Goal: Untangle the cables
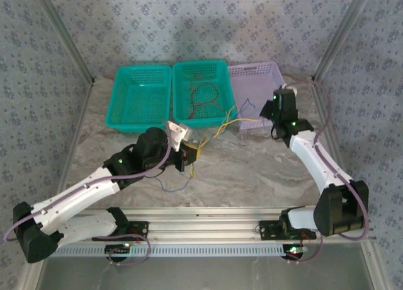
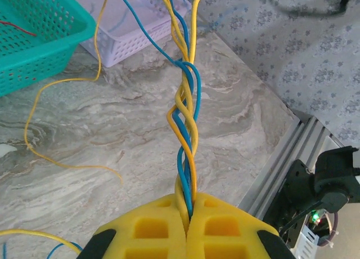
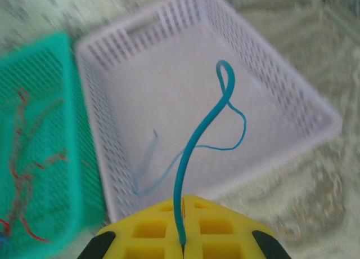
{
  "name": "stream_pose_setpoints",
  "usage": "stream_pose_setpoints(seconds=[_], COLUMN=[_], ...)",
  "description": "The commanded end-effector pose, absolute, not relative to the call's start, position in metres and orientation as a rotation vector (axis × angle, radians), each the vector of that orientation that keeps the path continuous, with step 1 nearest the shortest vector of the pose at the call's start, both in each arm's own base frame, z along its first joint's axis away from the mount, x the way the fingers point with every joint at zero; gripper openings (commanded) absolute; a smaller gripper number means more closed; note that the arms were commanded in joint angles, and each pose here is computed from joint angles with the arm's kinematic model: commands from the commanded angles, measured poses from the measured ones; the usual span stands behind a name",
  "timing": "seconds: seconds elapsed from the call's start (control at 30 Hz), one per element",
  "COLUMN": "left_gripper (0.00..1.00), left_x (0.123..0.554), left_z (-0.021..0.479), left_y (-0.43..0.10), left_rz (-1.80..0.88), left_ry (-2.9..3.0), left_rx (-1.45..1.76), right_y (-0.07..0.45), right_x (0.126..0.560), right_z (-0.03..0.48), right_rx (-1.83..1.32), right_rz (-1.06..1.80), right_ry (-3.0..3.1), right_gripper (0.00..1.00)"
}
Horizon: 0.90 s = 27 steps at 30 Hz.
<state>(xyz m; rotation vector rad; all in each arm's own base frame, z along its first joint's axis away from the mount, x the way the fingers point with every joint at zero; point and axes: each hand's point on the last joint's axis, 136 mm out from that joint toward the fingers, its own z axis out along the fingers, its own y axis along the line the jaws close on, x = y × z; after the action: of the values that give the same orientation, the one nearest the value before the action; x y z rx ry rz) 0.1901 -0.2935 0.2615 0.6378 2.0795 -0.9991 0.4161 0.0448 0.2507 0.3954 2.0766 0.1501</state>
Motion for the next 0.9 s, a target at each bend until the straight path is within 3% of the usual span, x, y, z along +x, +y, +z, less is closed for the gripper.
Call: stream_pose_setpoints(seconds=[0.0,0.17,0.27,0.37,0.47,0.67,0.77,0.87], left_gripper=[0.00,0.00,0.00,0.00,0.00,0.00,0.00,0.00], left_x=[0.183,0.174,0.170,0.168,0.169,0.172,0.173,0.175], left_z=[0.277,0.275,0.274,0.275,0.275,0.273,0.278,0.284], left_y=[-0.307,-0.315,-0.317,-0.315,-0.311,-0.310,-0.310,-0.309], left_rz=[-1.121,-1.162,-1.171,-1.166,-1.157,-1.159,-1.182,-1.204], left_ry=[2.014,2.012,2.012,2.007,2.000,1.987,1.963,1.937], left_rx=[0.666,0.696,0.698,0.690,0.668,0.635,0.613,0.578], right_y=[0.051,0.048,0.049,0.050,0.060,0.075,0.096,0.114], right_x=[0.439,0.488,0.508,0.510,0.492,0.418,0.371,0.331], right_z=[0.262,0.242,0.215,0.226,0.260,0.326,0.339,0.315], right_rx=[0.345,0.389,0.420,0.415,0.372,0.329,0.275,0.215], right_rz=[0.163,0.201,0.263,0.295,0.341,0.489,0.614,0.694], right_ry=[2.154,2.246,2.353,2.304,2.201,2.020,1.966,2.004], right_gripper=[0.00,0.00,0.28,0.51,0.60,0.64,0.62,0.61])
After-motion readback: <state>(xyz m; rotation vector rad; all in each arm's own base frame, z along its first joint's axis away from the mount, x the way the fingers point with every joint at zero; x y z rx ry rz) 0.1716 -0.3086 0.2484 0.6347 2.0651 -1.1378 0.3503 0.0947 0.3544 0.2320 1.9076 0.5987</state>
